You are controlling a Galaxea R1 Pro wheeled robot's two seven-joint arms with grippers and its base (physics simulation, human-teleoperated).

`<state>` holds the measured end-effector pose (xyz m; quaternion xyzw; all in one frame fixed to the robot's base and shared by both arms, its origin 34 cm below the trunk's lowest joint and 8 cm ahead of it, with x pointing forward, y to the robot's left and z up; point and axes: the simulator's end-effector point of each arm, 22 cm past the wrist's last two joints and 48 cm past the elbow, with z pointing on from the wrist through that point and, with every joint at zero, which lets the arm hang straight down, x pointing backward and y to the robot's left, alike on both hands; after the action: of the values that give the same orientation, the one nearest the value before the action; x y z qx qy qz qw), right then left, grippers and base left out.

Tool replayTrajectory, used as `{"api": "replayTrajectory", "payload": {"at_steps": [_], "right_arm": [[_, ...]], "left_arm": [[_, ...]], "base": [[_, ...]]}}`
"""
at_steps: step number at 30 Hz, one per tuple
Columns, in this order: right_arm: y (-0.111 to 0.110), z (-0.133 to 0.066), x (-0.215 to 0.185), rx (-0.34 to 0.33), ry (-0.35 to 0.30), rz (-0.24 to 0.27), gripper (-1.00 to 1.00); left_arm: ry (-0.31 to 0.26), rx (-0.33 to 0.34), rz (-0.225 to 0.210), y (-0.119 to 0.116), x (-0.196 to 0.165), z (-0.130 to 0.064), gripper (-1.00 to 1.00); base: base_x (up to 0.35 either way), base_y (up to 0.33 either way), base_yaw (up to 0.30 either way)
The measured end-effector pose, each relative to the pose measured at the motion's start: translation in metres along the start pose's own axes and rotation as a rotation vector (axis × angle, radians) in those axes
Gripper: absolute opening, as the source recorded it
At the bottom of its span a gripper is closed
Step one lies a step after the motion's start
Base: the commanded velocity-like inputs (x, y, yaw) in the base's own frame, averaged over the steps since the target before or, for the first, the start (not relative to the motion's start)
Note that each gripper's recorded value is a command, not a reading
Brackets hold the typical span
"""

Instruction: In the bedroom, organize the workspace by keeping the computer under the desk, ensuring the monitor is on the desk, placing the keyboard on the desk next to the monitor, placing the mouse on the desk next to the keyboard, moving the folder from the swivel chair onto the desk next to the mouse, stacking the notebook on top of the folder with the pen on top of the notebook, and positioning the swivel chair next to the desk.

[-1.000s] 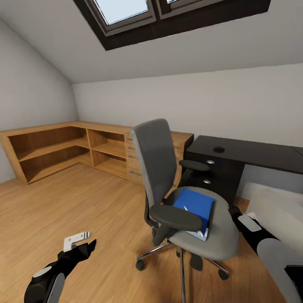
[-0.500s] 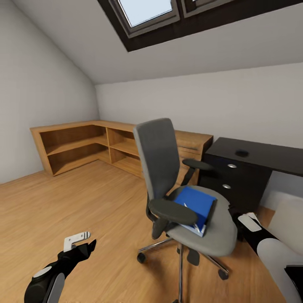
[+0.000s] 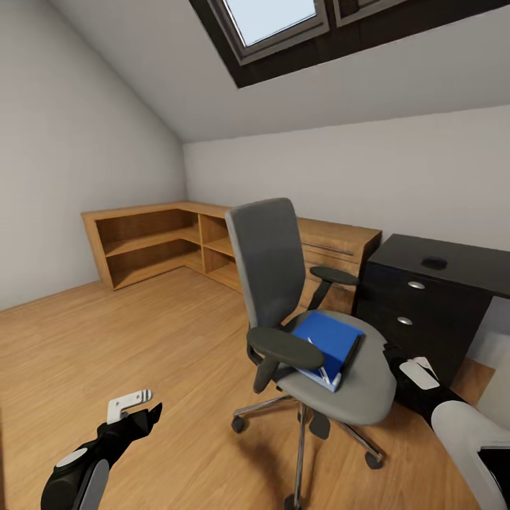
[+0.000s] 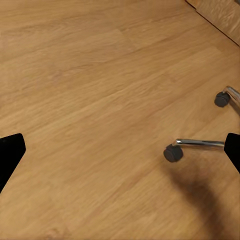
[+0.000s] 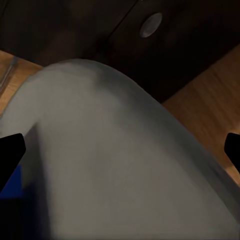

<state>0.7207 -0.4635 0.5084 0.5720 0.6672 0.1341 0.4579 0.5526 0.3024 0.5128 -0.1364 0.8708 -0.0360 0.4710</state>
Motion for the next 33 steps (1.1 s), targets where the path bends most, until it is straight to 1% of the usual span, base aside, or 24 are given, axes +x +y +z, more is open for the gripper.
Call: {"api": "replayTrajectory", "payload": {"at_steps": [15,17,20,29,33], "right_arm": [[0.0007,-0.0006,0.0012,-0.001,0.005,0.006,1.0],[0.0013,-0.0007,0.0003,-0.002,0.003,-0.004,1.0],[0.0009,-0.0006,0.0015,-0.001,0.006,0.006,1.0],[0.0005,-0.0006,0.0009,0.0,0.005,0.003,1.0],[0.0015,-0.0006,0.0006,-0.003,0.005,0.01,1.0]], "left_arm": [[-0.002,0.001,0.0,-0.0002,-0.0007,-0.0004,1.0],[-0.002,0.001,0.0,-0.0001,-0.0008,-0.0006,1.0],[-0.002,0.0,0.0,-0.0001,-0.0008,-0.0005,1.0],[-0.002,0.0,0.0,-0.0001,-0.0007,-0.0005,1.0],[-0.002,0.001,0.0,-0.0002,-0.0007,-0.0005,1.0]], "base": [[0.0,0.0,0.012],[0.0,0.0,0.186],[0.0,0.0,0.247],[0.0,0.0,0.267],[0.0,0.0,0.102]]}}
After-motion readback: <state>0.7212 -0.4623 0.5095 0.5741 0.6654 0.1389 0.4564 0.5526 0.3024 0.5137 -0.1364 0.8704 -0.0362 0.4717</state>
